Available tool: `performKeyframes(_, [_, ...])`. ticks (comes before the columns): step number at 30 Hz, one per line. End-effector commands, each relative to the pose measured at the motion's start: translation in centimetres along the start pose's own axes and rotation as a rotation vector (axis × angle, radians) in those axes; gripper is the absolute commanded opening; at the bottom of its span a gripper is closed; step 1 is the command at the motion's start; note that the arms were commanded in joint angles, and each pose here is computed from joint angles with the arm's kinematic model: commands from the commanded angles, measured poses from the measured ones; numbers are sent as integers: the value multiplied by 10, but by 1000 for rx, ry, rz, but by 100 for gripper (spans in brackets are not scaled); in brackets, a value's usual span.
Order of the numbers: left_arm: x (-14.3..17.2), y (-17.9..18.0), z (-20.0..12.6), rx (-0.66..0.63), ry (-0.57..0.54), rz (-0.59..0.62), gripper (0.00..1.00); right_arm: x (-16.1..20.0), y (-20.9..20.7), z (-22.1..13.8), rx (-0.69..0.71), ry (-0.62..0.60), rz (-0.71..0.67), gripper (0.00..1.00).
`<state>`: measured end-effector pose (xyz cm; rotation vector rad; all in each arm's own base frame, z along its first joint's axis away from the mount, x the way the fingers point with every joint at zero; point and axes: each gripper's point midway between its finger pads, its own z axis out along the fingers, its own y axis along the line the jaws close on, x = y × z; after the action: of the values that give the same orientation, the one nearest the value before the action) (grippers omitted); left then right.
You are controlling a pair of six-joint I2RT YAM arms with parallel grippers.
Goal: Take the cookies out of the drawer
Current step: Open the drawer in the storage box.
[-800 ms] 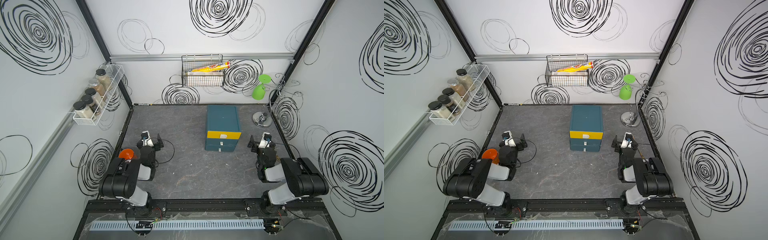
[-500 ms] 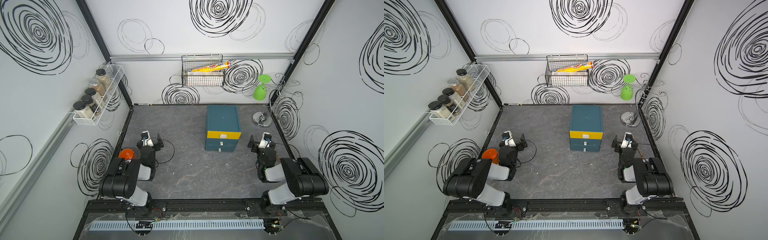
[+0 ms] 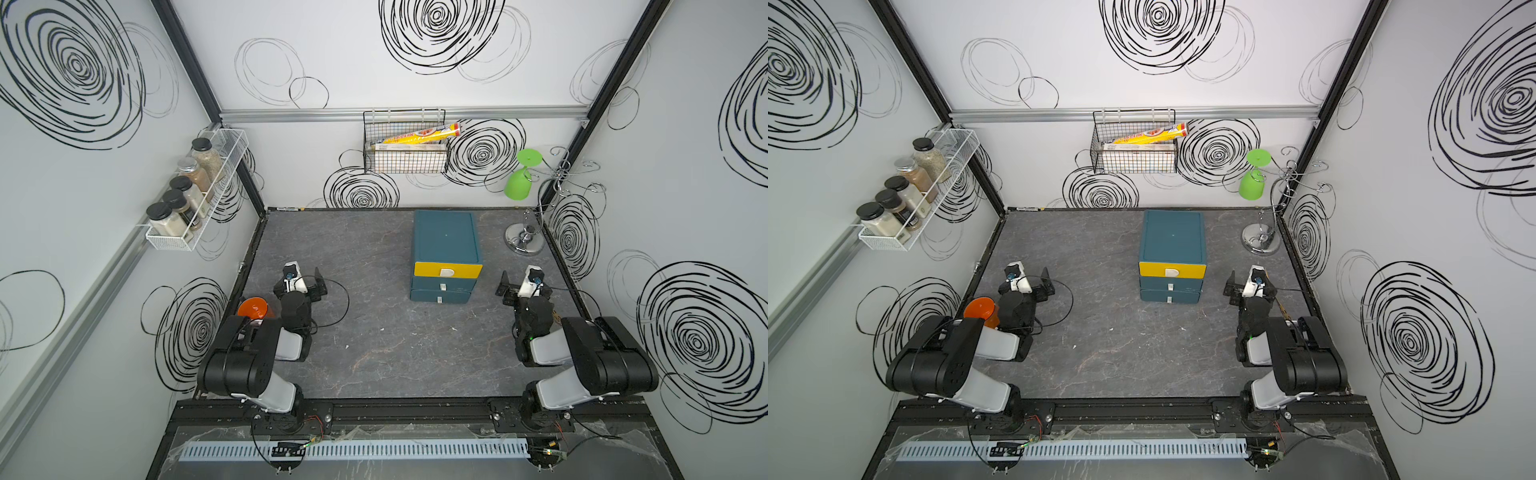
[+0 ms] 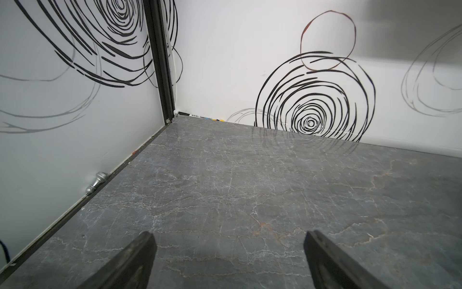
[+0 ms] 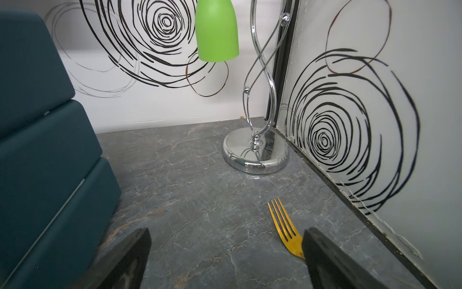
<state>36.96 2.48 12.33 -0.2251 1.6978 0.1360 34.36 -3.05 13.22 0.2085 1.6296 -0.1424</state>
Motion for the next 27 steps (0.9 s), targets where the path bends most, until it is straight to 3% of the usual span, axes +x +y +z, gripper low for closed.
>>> performKeyframes(1, [-44, -22, -1, -38, -72, 102, 99, -31, -5, -10, 29, -78, 21, 100])
performKeyframes(4, [-95, -41, -23, -22, -173, 48, 99, -48, 4, -11, -7, -38, 48, 100])
performKeyframes(8, [-138, -66, -54, 133, -167, -135, 99, -75, 18, -20, -72, -30, 68, 100])
performKeyframes(9, [-146, -71, -65, 179, -146, -227, 99, -84, 20, -24, -88, -32, 64, 100])
performKeyframes(11, [-150, -93, -85, 354, -48, -378, 99, -102, 25, -32, -125, -27, 83, 98])
performKeyframes(14, [-148, -147, -136, 714, 121, -541, 99, -142, 52, -45, -287, -23, 120, 90])
performKeyframes(17, [-132, -183, -180, 904, 266, -691, 99, -169, 87, -51, -469, 85, 143, 66])
performKeyframes(21, [-127, -228, -237, 1186, 357, -858, 99, -196, 122, -57, -657, 198, 202, 22])
performKeyframes(24, [-119, -257, -256, 1307, 420, -925, 99, -205, 155, -62, -843, 263, 276, 13])
performKeyframes(27, [-119, -284, -265, 1411, 432, -994, 99, -204, 182, -55, -917, 380, 266, 2])
